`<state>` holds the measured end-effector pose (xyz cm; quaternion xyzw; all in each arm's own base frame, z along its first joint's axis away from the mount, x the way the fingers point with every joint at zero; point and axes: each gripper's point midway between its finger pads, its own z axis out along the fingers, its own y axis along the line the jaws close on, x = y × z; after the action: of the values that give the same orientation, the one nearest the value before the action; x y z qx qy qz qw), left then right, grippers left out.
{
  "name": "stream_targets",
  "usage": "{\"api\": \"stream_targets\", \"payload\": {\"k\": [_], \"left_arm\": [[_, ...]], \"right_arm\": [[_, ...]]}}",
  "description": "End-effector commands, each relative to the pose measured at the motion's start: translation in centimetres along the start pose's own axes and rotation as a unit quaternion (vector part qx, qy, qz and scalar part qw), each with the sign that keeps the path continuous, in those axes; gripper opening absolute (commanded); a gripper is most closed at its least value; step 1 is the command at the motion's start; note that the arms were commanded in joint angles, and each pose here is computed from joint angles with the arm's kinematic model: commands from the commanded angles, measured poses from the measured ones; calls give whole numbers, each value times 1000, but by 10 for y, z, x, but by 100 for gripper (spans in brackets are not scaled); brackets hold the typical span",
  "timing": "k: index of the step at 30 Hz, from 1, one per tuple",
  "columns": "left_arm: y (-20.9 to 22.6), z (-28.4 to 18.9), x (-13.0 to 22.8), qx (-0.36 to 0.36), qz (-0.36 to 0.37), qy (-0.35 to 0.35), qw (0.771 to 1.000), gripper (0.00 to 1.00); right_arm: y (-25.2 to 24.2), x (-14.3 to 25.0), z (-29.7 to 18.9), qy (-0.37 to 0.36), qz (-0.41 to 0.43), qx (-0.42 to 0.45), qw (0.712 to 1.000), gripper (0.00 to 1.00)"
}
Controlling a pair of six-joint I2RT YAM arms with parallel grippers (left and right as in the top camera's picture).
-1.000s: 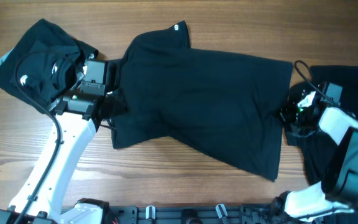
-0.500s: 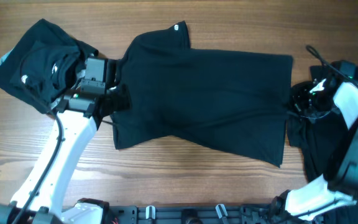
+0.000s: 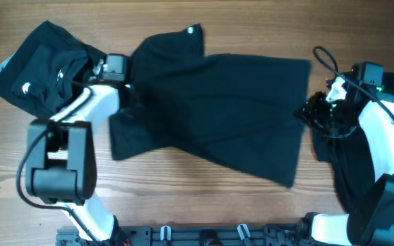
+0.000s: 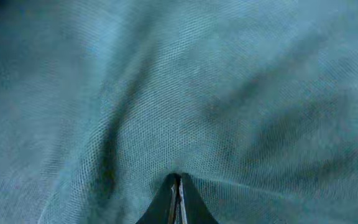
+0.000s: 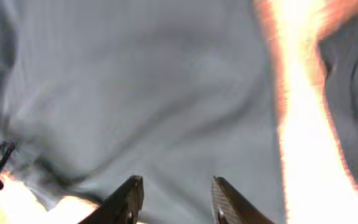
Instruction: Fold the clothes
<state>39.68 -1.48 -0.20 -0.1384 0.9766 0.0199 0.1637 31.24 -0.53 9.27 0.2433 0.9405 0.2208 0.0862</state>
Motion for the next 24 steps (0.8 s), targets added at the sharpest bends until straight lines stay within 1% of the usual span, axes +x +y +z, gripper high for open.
{"api": "stream_targets", "payload": {"k": [1,2,4,8,9,10,11,14,17,21,24], "left_arm": [[53,27,21,-9,-86,59,994,4],[45,26,18,18,-81,59,995,4],[27,22,14,62,-61,54,995,4],[7,5,5,84,-19,30,996,8],[1,-10,-2,91,-11,15,996,11],[-7,-35,-12,105,-5,-10,994,25],[-12,-49,-14,118,-1,-19,993,31],[-20,-86,-19,145,5,-44,988,37],[-24,-134,-24,163,14,-89,983,40],[-30,-181,-30,184,25,-147,971,45],[-30,-194,-32,189,27,-163,968,47]], "right_arm": [[5,-36,6,-81,-27,-6,996,38],[11,-48,8,-104,-36,-16,994,36],[24,-67,19,-128,-31,-34,991,35],[36,-78,67,-120,-53,-44,990,35],[28,-81,97,-107,-37,-43,993,33],[21,-83,115,-101,-24,-41,994,31],[16,-86,125,-100,-20,-40,994,28],[-8,-93,141,-111,14,3,994,18],[-36,-112,140,-145,31,64,987,7],[-45,-143,121,-189,68,74,977,6],[-32,-171,102,-214,62,48,974,6]]}}
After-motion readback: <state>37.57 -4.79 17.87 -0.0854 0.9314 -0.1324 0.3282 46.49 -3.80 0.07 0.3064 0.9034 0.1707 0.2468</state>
